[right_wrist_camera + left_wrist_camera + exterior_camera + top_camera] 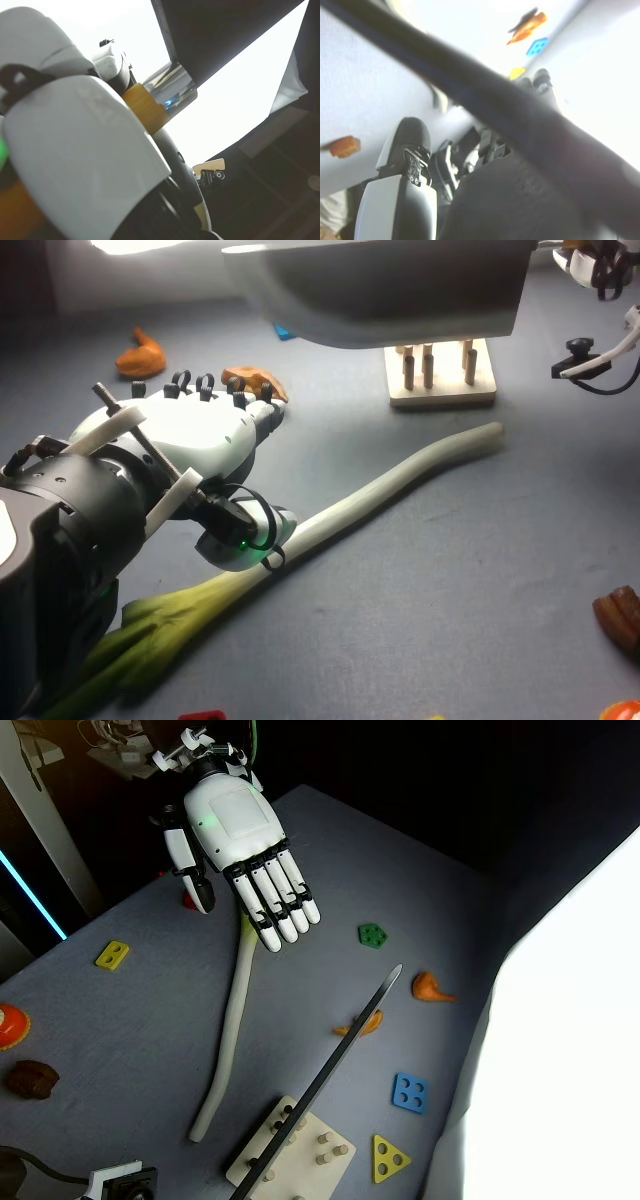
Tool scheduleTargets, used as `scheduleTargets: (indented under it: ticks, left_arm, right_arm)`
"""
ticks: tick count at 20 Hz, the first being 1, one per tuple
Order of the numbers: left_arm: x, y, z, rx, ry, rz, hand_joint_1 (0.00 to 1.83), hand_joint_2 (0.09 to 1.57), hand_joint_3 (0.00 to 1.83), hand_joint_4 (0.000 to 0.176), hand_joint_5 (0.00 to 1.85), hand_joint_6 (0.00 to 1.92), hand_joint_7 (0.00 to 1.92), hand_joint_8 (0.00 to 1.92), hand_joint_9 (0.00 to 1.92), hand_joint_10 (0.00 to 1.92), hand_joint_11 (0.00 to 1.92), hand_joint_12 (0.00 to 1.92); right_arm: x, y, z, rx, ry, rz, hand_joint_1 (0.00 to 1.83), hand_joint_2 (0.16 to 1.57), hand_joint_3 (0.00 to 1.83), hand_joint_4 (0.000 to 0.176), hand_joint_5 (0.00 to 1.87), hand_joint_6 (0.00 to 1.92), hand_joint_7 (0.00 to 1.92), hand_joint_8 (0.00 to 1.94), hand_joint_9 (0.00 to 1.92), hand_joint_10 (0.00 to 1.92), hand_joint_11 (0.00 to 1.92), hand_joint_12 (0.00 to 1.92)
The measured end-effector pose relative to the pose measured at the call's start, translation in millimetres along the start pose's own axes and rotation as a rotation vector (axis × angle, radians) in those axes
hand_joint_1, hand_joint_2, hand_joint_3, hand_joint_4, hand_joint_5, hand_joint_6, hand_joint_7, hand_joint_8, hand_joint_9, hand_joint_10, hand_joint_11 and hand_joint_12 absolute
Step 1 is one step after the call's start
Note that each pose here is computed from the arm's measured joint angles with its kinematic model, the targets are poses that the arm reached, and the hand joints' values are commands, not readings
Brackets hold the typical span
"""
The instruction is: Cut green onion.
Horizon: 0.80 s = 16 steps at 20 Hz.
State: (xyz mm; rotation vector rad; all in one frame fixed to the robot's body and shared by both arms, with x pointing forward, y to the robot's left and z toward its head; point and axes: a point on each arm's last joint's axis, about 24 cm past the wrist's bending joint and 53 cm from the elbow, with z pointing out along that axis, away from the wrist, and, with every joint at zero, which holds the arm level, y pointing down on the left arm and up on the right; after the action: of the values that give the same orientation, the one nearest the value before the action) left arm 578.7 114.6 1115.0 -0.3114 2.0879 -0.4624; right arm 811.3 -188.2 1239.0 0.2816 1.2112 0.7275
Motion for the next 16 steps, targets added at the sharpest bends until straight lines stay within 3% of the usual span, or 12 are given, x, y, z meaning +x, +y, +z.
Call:
scheduleTargets:
  ticks: [4, 7, 14, 16]
  left_arm:
    - [0.3, 0.0, 0, 0.0, 0.001, 0.004, 0.42, 1.37, 0.01, 0.0, 0.03, 0.0, 0.0, 0.0, 0.0, 0.0, 0.0, 0.0]
    - [0.5, -0.2, 0, 0.0, 0.001, 0.004, 0.49, 1.35, 0.0, 0.0, 0.06, 0.01, 0.01, 0.0, 0.0, 0.0, 0.0, 0.0]
    - [0.6, 0.1, 0, -0.001, 0.002, 0.019, 0.43, 1.34, 0.0, 0.0, 0.02, 0.0, 0.0, 0.0, 0.0, 0.0, 0.01, 0.02]
    - [0.7, -0.1, 0, 0.0, 0.002, 0.019, 0.44, 1.33, 0.0, 0.0, 0.03, 0.01, 0.0, 0.0, 0.0, 0.0, 0.0, 0.13]
  right_arm:
    - [5, -3.6, -1, 0.005, 0.014, -0.02, 1.51, 1.17, 0.0, 0.176, 1.22, 1.92, 1.39, 1.94, 1.44, 1.92, 1.5, 1.92]
    - [9, -7.5, 3, 0.014, 0.009, -0.025, 1.56, 1.15, 0.0, 0.176, 1.18, 1.92, 1.39, 1.94, 1.44, 1.92, 1.5, 1.92]
    - [38, -8.8, 4, 0.027, 0.056, -0.023, 1.57, 1.15, 0.0, 0.175, 1.12, 1.92, 1.35, 1.94, 1.4, 1.92, 1.48, 1.92]
    - [44, -7.7, 5, 0.026, 0.063, -0.013, 1.55, 1.16, 0.0, 0.175, 1.12, 1.92, 1.35, 1.94, 1.39, 1.92, 1.47, 1.92]
